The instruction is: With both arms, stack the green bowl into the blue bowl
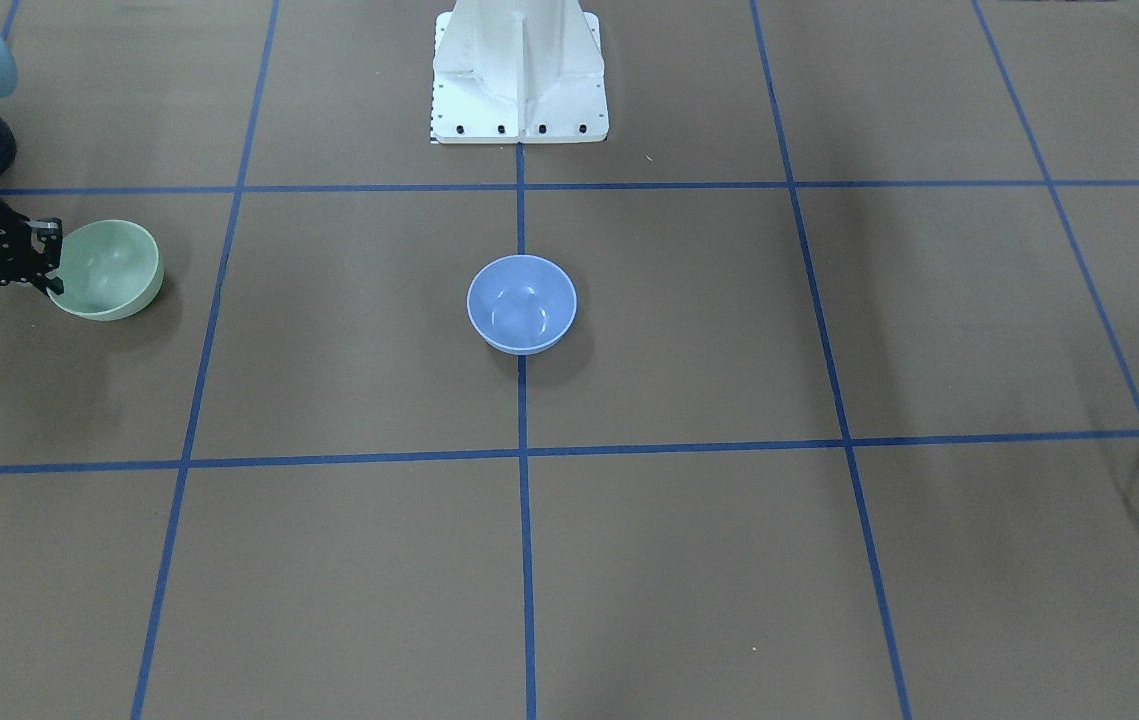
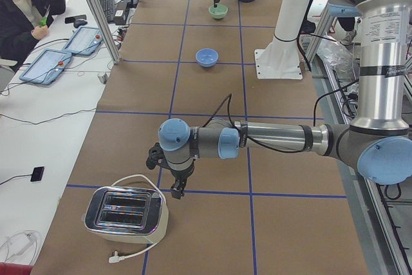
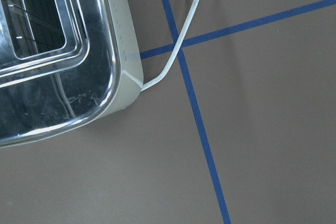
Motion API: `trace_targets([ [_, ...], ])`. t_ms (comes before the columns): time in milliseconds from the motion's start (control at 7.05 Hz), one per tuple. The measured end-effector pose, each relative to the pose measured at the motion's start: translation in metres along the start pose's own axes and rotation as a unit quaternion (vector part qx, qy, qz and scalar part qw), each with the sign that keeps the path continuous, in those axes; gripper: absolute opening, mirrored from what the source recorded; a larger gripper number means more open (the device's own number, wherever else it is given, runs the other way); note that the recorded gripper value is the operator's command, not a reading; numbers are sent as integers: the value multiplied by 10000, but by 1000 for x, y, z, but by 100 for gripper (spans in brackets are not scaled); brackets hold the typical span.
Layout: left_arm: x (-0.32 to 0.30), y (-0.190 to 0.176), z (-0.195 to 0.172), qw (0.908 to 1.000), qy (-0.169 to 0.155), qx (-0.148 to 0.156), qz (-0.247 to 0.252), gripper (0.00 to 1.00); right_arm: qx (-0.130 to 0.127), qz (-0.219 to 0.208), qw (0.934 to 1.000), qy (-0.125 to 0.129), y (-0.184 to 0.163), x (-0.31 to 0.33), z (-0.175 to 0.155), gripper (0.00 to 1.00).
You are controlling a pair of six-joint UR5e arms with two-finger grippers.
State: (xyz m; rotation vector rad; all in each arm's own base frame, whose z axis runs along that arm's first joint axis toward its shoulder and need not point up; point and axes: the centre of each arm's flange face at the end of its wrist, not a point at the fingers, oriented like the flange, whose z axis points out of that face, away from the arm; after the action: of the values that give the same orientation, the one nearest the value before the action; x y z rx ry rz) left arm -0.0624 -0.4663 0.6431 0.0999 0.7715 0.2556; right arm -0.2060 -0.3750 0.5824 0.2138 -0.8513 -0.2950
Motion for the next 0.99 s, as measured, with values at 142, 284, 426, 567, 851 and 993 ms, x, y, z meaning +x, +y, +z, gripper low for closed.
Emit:
trace_targets([
  [142, 0, 0, 0, 10000, 3, -2, -38, 98, 2, 41, 9998, -173, -7, -2, -7, 0],
  [284, -1, 3, 2, 9999, 11, -10, -140, 98, 59, 86, 9993, -361, -21, -6, -16, 0],
  [426, -2, 7, 4, 9994, 19, -25, -343, 98, 150, 188, 9984, -505, -47, -19, -24, 0],
  [567, -3, 12, 6, 9986, 24, -38, -534, 98, 232, 410, 9970, -608, -84, -44, -33, 0],
  [851, -4, 19, 9, 9976, 30, -65, -688, 98, 346, 1054, 9907, -790, -165, -119, -65, 0],
  [993, -4, 20, 10, 9975, 31, -72, -706, 98, 358, 1425, 9852, -878, -195, -167, -81, 0],
])
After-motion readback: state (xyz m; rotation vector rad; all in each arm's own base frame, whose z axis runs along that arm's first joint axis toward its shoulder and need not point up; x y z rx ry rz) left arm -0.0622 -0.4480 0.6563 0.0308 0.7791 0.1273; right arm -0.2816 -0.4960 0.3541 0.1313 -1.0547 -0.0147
